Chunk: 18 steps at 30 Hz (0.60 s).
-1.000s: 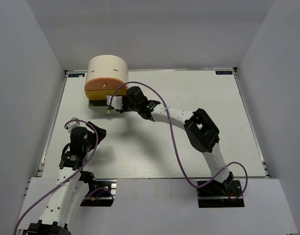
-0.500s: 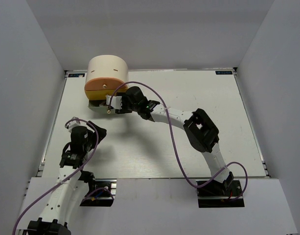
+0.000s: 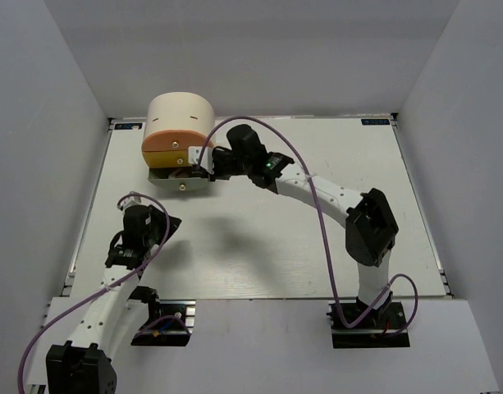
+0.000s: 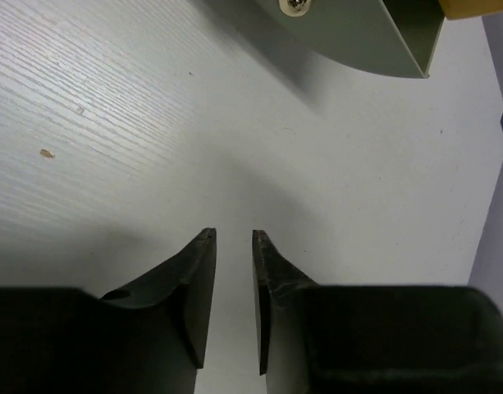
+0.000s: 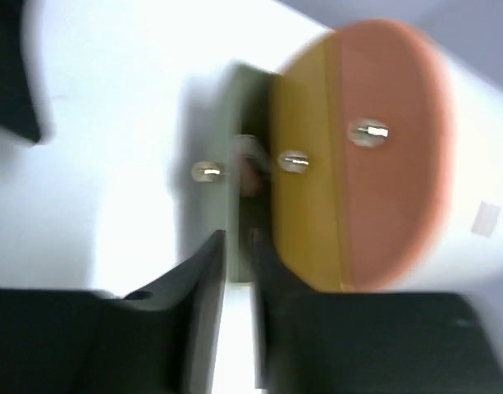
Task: Sort the stationery into containers
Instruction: Place the stapler in the drawer, then close the drawer in the storage box.
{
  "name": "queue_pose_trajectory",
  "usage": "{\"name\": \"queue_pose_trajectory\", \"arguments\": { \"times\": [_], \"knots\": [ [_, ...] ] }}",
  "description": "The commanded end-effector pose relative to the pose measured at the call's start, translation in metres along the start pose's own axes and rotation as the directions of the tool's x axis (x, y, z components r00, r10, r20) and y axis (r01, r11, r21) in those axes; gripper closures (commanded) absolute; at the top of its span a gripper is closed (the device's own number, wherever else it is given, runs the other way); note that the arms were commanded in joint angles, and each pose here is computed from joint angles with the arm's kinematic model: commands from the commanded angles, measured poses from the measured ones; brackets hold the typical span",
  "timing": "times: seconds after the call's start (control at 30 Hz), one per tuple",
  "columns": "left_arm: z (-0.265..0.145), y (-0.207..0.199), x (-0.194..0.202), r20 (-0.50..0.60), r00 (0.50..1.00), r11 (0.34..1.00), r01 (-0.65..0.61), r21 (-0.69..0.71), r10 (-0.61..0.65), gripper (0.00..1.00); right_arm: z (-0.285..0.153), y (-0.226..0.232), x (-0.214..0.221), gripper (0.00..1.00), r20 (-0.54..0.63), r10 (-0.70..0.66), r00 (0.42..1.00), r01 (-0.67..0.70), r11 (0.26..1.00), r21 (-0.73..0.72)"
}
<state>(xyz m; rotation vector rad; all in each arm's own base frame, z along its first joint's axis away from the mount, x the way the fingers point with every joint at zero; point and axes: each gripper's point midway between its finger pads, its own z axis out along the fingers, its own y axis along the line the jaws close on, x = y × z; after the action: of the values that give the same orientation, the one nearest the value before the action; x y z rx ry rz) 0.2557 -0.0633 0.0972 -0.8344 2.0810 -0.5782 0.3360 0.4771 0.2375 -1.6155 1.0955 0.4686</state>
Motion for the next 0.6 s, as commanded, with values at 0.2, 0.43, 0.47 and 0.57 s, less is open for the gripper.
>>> {"name": "queue_pose_trajectory", "arguments": {
  "times": [0.2, 0.43, 0.47, 0.57],
  "knots": [
    [-0.023, 0.001, -0.012, 0.074, 0.997, 1.0, 0.028, -0.007, -0.028, 0.27, 0.04, 0.069, 0.023, 1.0, 0.028, 0.029, 0.999, -0.017, 0.938, -0.345],
    [-0.037, 0.014, -0.02, 0.124, 0.992, 0.996, 0.033, -0.081, -0.023, 0.23, 0.084, 0.054, 0.055, 1.0, -0.032, -0.01, 0.999, 0.002, 0.976, -0.217],
    [-0.04, 0.012, -0.024, 0.139, 0.99, 0.996, 0.034, -0.079, -0.023, 0.23, 0.087, 0.049, 0.061, 1.0, -0.064, -0.018, 0.998, 0.006, 0.983, -0.182],
    [-0.044, 0.014, -0.029, 0.154, 0.988, 0.994, 0.037, -0.104, -0.02, 0.23, 0.1, 0.034, 0.074, 1.0, -0.1, -0.021, 0.995, 0.013, 0.997, -0.075]
  ]
}}
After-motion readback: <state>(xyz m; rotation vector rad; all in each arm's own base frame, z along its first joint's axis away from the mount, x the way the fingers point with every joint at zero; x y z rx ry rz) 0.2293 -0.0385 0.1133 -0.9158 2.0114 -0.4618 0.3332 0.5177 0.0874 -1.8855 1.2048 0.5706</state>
